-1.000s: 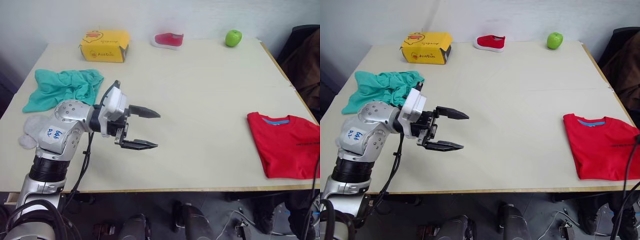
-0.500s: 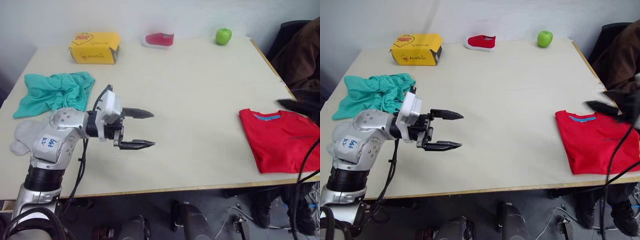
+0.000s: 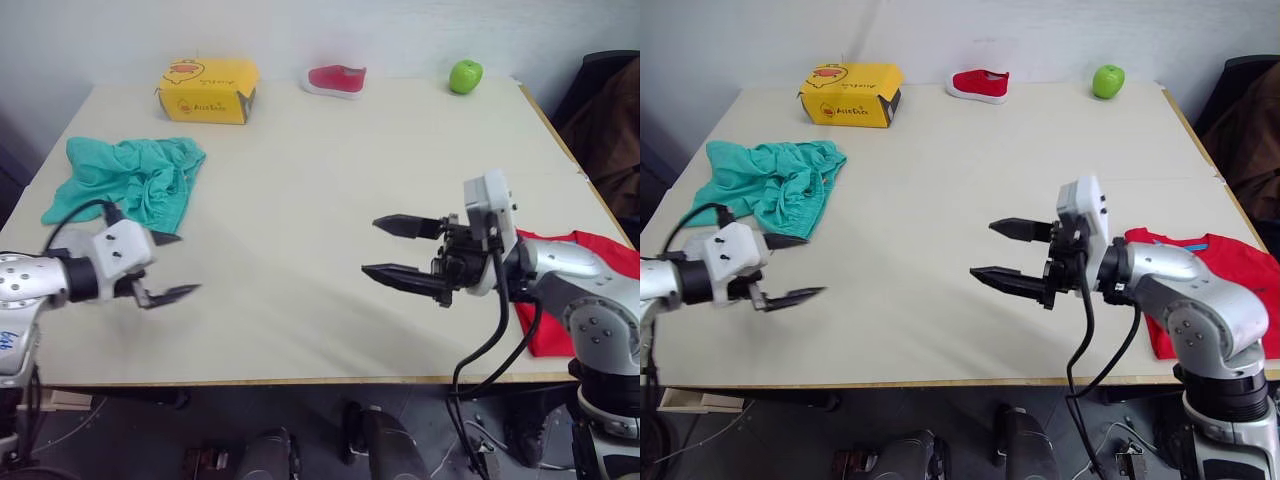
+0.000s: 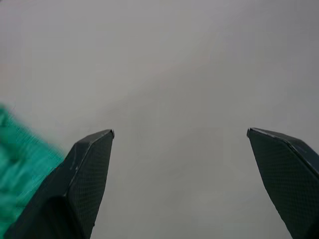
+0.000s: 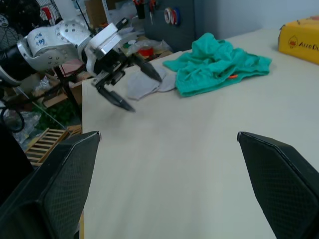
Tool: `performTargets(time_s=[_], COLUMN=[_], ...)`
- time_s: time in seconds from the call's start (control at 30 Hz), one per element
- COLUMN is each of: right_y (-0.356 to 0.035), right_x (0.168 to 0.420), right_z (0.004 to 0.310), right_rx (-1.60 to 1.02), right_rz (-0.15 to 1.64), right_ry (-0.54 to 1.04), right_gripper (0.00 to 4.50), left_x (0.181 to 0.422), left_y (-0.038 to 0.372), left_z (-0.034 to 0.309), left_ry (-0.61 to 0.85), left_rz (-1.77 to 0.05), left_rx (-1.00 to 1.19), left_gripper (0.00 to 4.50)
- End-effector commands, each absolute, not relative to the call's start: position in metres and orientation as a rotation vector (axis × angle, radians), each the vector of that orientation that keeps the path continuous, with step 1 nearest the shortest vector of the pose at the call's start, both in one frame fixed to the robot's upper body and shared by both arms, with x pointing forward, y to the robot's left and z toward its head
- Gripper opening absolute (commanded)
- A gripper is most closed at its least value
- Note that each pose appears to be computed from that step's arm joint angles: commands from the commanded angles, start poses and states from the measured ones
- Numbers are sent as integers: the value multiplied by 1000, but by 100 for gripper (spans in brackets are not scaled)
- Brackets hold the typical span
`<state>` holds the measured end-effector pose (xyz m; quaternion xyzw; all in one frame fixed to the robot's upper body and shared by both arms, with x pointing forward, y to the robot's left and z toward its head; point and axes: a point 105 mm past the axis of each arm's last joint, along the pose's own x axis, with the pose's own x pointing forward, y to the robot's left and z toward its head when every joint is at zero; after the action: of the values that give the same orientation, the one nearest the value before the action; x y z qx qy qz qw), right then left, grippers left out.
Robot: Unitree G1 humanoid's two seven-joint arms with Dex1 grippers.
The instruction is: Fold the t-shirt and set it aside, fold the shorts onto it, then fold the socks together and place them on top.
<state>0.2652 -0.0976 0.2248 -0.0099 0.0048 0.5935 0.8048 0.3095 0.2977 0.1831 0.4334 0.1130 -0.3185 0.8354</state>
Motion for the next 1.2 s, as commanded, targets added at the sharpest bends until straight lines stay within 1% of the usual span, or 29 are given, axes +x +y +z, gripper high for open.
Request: performTargets(time_s=[0.03,0.13,0.23,0.3,0.47,0.57,0.67,0.73,0.77,0.97,1.0,1.07,1.1,1.13,1.17,1.2], right_y=[-95,-96,-100,-103,-114,-119,-121,-121,-121,-127,-127,-126,-124,-124,-123,-124], right_x=[264,266,269,270,271,271,270,271,271,269,267,259,256,255,254,254], right_z=[232,229,227,227,230,232,234,233,233,238,235,229,227,226,226,225], right_rx=[-47,-56,-62,-75,-98,-108,-109,-120,-130,-158,-169,-191,-197,-200,-202,-202], right_rz=[1260,1232,1191,1161,1103,1076,1065,1052,1046,1034,1039,1073,1088,1095,1097,1097], right_ry=[-41,-36,-36,-38,-46,-49,-53,-53,-53,-55,-49,-31,-28,-27,-28,-17], right_gripper=[447,447,447,447,447,447,447,450,450,450,450,450,450,450,450,450], left_x=[332,358,376,381,392,397,400,400,400,398,399,405,408,410,412,414], left_y=[325,332,327,326,329,331,336,344,347,358,357,347,339,330,320,309], left_z=[196,202,192,184,173,174,170,168,166,165,167,173,175,177,179,181], left_ry=[198,170,213,262,348,359,400,430,444,484,473,417,385,357,332,308], left_rz=[-543,-476,-513,-540,-533,-493,-458,-414,-399,-347,-334,-320,-342,-374,-421,-464], left_rx=[1111,1138,1167,1192,1237,1244,1279,1268,1253,1246,1192,954,838,767,728,697], left_gripper=[450,450,450,450,450,450,450,406,391,198,168,99,64,36,11,5])
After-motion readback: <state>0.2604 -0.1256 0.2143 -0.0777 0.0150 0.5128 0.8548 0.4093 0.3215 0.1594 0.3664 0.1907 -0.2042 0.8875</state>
